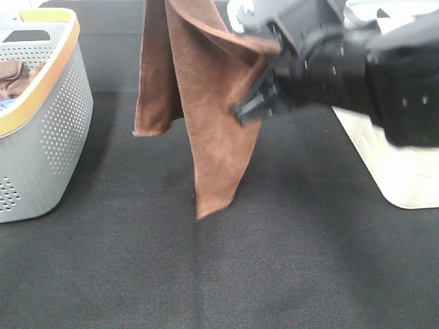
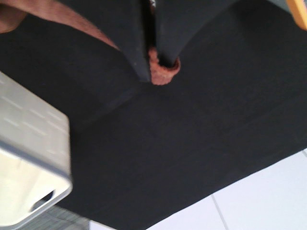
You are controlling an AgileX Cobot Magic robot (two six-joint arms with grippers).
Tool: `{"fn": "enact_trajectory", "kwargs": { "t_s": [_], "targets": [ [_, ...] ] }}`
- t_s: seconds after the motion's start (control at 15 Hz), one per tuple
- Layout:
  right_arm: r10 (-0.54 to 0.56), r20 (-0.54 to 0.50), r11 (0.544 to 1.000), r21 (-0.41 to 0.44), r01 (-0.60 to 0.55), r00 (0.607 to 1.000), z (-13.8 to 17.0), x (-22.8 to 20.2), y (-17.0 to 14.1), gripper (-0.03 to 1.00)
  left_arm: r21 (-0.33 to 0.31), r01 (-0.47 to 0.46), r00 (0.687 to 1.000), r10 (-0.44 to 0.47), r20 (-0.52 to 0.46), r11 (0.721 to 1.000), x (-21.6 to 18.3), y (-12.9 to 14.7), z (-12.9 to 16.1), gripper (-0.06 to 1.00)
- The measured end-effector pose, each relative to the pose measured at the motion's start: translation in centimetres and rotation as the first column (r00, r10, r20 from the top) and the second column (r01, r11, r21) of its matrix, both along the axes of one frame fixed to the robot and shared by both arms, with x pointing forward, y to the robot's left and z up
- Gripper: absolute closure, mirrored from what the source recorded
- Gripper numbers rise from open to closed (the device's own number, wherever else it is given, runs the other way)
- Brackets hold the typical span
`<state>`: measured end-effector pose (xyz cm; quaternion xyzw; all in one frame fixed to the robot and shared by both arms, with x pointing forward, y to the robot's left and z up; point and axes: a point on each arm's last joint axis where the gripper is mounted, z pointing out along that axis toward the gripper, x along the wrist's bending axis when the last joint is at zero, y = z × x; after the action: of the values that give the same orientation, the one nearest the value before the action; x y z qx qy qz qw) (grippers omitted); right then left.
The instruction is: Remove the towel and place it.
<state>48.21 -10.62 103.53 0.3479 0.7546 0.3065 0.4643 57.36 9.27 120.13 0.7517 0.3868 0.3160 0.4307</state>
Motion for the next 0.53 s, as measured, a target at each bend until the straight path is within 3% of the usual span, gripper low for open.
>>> {"fn": "enact_trajectory", "kwargs": {
  "t_s": [0.2, 0.53],
  "targets": [
    [-0.025, 0.157, 1.000, 0.008, 0.024, 0.987, 4.0, 2.8, -0.4, 0.97, -0.040, -0.060, 0.996, 0.063, 0.070, 0.997, 2.8, 1.9, -0.4, 0.94],
    [-0.081, 0.183, 0.993, 0.104, 0.063, 0.980, 6.8, 11.5, -3.1, 0.97, -0.159, -0.108, 0.958, 0.145, 0.247, 0.981, 8.0, 4.7, -1.8, 0.94]
  ]
}}
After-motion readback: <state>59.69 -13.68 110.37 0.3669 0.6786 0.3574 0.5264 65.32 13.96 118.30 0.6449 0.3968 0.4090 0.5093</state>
